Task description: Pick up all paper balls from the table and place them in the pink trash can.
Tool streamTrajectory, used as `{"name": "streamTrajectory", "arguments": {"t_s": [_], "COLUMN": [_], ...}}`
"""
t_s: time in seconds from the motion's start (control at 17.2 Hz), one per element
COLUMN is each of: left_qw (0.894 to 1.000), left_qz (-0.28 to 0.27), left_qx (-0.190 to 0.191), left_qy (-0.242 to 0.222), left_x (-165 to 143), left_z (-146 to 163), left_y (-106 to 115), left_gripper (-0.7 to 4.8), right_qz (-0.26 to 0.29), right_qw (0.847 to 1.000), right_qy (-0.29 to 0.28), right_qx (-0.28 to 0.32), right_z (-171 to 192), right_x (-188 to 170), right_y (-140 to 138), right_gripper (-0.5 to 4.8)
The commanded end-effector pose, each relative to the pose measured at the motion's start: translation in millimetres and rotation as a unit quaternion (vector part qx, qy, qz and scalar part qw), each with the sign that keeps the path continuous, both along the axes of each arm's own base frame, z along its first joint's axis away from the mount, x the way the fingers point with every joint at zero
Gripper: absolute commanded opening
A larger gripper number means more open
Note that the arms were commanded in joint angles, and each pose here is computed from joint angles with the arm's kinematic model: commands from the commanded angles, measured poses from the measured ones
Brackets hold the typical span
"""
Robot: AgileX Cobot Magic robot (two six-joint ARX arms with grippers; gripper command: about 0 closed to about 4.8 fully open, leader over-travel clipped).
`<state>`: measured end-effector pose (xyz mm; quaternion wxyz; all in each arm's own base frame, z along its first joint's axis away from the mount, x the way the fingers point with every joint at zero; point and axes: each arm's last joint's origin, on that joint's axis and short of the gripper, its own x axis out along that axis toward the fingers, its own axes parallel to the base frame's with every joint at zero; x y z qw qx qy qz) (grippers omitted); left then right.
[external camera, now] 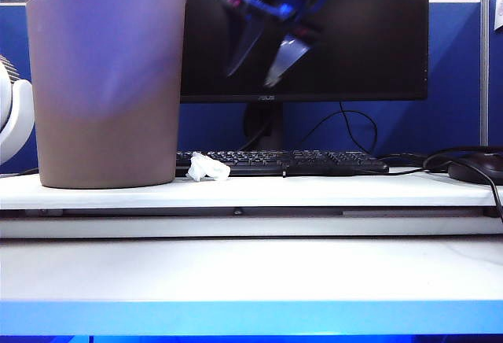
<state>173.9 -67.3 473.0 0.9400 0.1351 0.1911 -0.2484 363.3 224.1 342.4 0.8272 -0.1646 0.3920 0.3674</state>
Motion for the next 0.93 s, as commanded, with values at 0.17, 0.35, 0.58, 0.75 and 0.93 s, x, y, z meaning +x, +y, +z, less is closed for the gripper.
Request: {"name": "streamTrajectory", "arguments": {"t_s": [0.17,0.35,0.58,0.75,0.93], "left_qw": [0.989,0.990,0.990,0.990,0.991], "left_qz": [-0.130,-0.129,-0.129,-0.130,-0.121], "left_qx": [-0.057,-0.054,-0.054,-0.055,-0.052], "left_qy": [0.035,0.033,0.032,0.030,0.021], "left_x": [-8,-8,-8,-8,-7], "left_z": [0,0,0,1,2], "left_y": [-6,-6,-6,-6,-5], "left_gripper": [0.55,0.55,0.55,0.55,0.55], "right_qz": [0.053,0.061,0.072,0.072,0.061], "right_qw": [0.997,0.996,0.994,0.994,0.996], "right_qy": [0.011,0.017,0.018,0.011,-0.001], "right_qx": [0.049,0.057,0.074,0.076,0.068], "right_z": [-60,-76,-98,-111,-109], "right_x": [39,47,58,65,66], "right_y": [26,32,40,44,43], "right_gripper": [4.79,4.79,4.79,3.04,-0.01]}}
